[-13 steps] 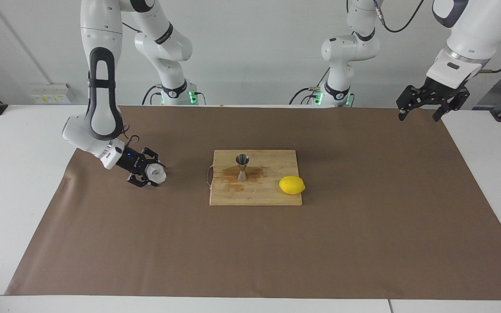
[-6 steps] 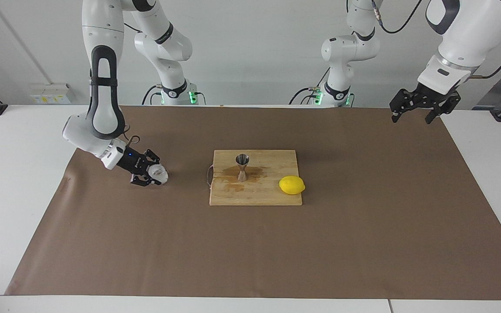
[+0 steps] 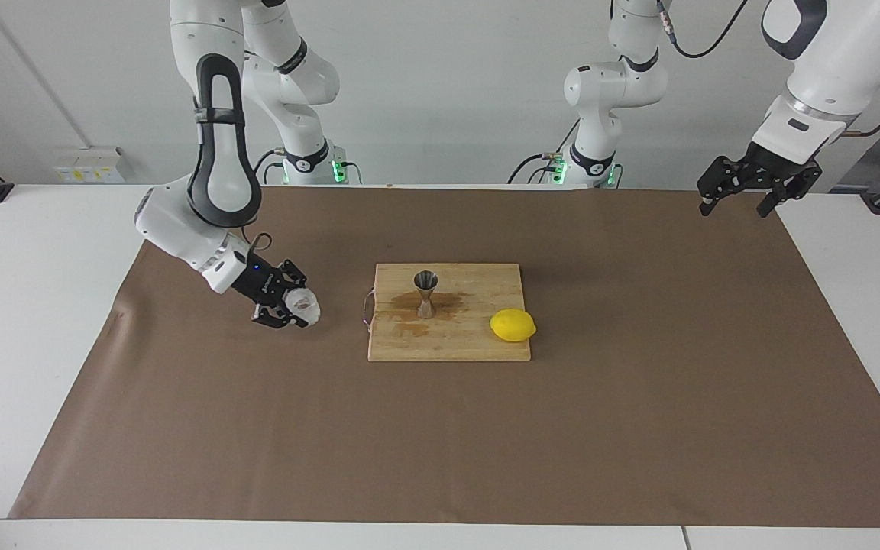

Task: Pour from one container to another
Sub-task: 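Lift the white cup with the right gripper over the metal cup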

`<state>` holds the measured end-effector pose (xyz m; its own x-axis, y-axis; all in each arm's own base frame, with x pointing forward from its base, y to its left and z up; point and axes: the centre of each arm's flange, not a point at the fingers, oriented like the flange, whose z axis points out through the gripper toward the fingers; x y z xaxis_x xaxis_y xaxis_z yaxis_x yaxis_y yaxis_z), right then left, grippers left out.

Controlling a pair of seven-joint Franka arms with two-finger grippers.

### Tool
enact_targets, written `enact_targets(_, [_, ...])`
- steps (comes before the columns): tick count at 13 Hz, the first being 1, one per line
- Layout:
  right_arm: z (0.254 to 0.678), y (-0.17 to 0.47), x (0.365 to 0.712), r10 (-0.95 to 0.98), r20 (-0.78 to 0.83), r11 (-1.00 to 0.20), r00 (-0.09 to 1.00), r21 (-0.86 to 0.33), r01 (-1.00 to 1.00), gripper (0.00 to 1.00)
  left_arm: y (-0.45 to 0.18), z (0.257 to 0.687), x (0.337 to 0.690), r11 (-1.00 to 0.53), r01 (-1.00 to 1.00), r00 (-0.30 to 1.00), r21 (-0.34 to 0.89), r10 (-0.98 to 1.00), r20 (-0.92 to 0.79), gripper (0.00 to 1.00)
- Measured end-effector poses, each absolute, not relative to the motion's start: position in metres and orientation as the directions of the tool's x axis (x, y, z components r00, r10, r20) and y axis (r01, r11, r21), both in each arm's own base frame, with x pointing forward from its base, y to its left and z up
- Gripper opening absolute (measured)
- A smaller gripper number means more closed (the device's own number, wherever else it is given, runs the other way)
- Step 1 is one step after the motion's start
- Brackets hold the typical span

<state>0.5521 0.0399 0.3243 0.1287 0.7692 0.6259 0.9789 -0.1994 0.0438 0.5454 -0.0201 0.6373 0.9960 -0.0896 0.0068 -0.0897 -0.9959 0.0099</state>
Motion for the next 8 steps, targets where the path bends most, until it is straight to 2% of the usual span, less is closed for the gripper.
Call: enact_targets(8, [0.377,0.137,0.571,0.881,0.459,-0.153,0.117,0.041,0.987,0.51,-0.022,0.645,0.543,-0.989,-0.145,0.989,0.006,-0.145,0.011,1.00])
